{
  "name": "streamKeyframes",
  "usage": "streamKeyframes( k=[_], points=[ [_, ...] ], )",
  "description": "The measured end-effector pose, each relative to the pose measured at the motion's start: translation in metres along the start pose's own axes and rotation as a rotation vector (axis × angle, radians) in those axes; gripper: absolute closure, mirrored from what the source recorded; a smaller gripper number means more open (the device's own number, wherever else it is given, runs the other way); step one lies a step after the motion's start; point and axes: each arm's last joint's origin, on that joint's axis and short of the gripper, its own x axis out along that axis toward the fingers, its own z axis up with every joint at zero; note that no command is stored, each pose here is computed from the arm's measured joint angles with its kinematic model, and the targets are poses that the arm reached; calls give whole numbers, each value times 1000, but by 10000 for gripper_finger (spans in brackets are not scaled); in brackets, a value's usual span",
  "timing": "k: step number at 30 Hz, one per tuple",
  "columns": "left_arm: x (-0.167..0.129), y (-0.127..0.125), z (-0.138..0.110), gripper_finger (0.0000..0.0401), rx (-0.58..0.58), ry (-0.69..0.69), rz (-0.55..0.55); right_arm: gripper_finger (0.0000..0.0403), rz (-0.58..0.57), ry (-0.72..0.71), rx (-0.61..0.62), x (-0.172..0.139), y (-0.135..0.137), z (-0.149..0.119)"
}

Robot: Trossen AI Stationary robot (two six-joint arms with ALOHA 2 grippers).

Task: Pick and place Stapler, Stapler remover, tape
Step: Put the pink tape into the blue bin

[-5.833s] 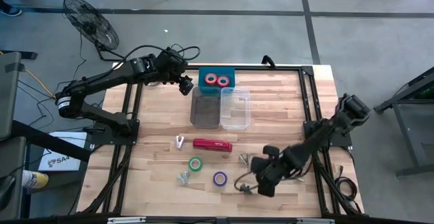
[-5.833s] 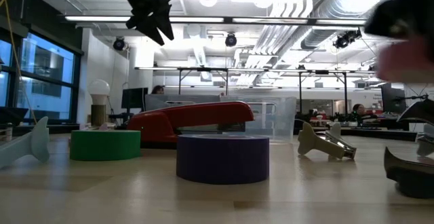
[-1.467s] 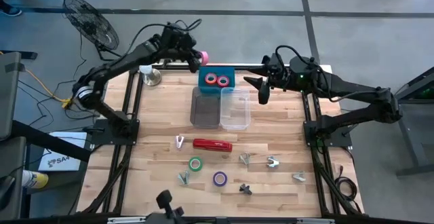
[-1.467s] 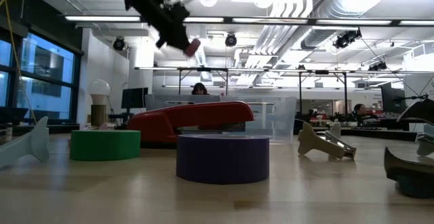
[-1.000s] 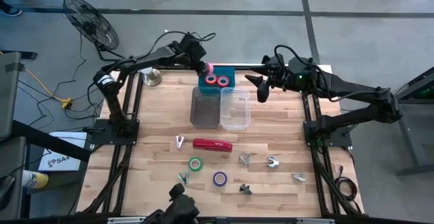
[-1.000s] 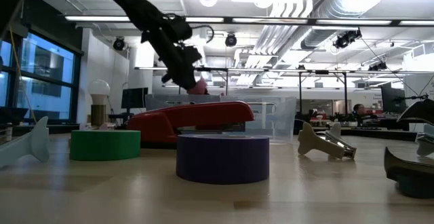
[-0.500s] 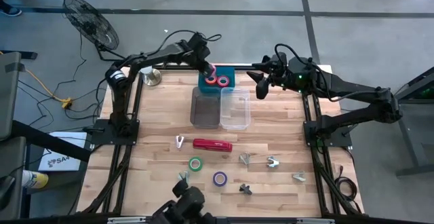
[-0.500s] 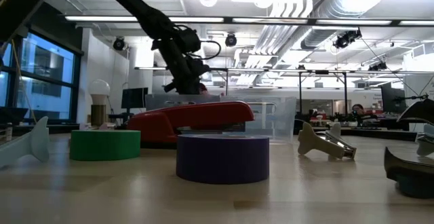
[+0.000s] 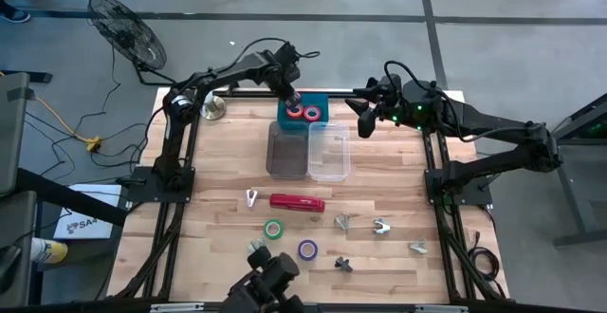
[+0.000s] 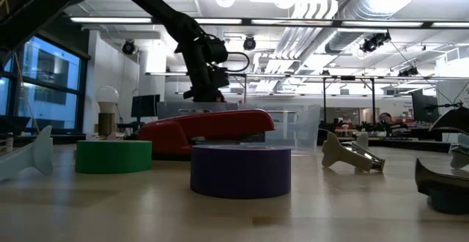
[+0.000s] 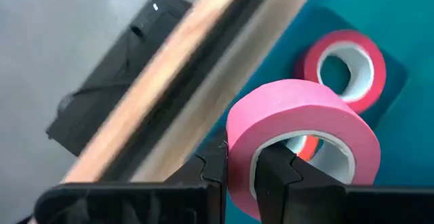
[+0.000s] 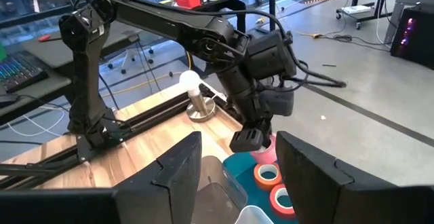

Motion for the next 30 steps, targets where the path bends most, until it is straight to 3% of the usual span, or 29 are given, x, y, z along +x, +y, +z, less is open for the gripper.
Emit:
streamKeyframes(
  k=[10,18,30],
  points=[
    [2,0,-4,366,-11,35,2,221,-1,2,22,0,0,0],
    [22,-3,-10,366,-17,94,-35,221,-7,1,22,0,0,0],
    [23,-4,-8,334,9,75,-31,221,-11,12,19,1,0,-1]
  ],
)
